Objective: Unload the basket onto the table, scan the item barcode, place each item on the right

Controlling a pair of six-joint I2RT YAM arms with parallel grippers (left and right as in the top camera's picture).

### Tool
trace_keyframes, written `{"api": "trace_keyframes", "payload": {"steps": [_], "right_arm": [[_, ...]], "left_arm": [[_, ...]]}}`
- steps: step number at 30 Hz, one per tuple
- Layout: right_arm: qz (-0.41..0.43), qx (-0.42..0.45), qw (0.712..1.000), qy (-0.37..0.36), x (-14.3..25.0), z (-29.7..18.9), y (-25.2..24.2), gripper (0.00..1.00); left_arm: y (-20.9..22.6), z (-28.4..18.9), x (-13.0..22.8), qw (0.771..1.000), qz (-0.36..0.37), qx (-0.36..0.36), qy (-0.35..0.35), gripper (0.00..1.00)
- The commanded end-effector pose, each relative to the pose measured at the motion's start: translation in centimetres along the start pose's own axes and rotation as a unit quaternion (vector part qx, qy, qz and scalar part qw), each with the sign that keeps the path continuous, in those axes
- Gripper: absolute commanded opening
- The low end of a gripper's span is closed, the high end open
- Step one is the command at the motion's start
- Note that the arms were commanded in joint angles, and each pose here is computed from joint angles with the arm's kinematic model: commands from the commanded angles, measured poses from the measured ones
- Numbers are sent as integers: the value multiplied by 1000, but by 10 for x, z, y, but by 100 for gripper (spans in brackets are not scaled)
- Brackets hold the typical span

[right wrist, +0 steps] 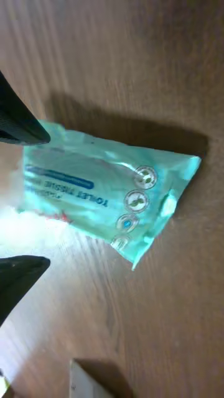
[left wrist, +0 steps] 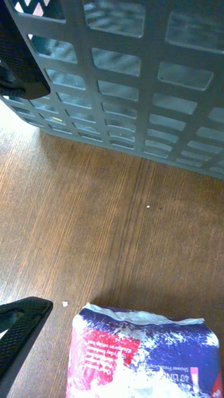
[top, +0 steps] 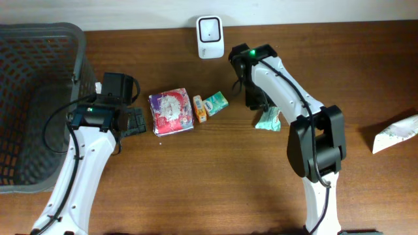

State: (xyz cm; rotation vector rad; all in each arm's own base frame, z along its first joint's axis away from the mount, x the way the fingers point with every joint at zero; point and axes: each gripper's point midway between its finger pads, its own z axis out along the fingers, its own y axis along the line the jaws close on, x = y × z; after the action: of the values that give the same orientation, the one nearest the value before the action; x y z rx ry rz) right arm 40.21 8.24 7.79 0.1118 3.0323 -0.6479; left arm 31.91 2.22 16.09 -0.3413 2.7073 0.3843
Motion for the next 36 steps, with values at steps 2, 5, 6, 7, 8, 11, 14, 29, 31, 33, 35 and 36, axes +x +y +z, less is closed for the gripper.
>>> {"api": "trace_keyframes", "payload": {"steps": [2,5,6,7,8,11,14,29,31,33,35,36], "right_arm": [[-13,-50,999,-13,-6,-19,13,51],[8,-57,998,-25,-13,-12,20,51],[16,-58,998,-27,-13,-9,22,51],[17,-57,998,-26,-13,-5,24,51],[17,-57,998,-25,-12,-1,25,51],[10,-41,999,-12,0,26,28,50],[4,12,1000,-9,8,45,12,51],[8,-100,995,-3,1,29,47,7],[-35,-214,976,-16,-13,-9,78,4],[-68,-344,936,-24,-21,-47,107,4],[-75,-406,910,-20,-22,-60,119,4],[-71,-447,892,-9,-22,-61,124,4]], "left_arm": [[1,-1,0,1000,-8,0,-1,99],[1,-1,0,1000,-8,0,-1,99],[1,-1,0,1000,-8,0,-1,99],[1,-1,0,1000,-8,0,-1,99],[1,-1,0,1000,-8,0,-1,99],[1,-1,0,1000,-8,0,-1,99],[1,-1,0,1000,-8,0,-1,99],[1,-1,0,1000,-8,0,-1,99],[1,-1,0,1000,-8,0,-1,99],[1,-1,0,1000,-8,0,-1,99],[1,-1,0,1000,-8,0,-1,99],[1,-1,0,1000,-8,0,-1,99]]}}
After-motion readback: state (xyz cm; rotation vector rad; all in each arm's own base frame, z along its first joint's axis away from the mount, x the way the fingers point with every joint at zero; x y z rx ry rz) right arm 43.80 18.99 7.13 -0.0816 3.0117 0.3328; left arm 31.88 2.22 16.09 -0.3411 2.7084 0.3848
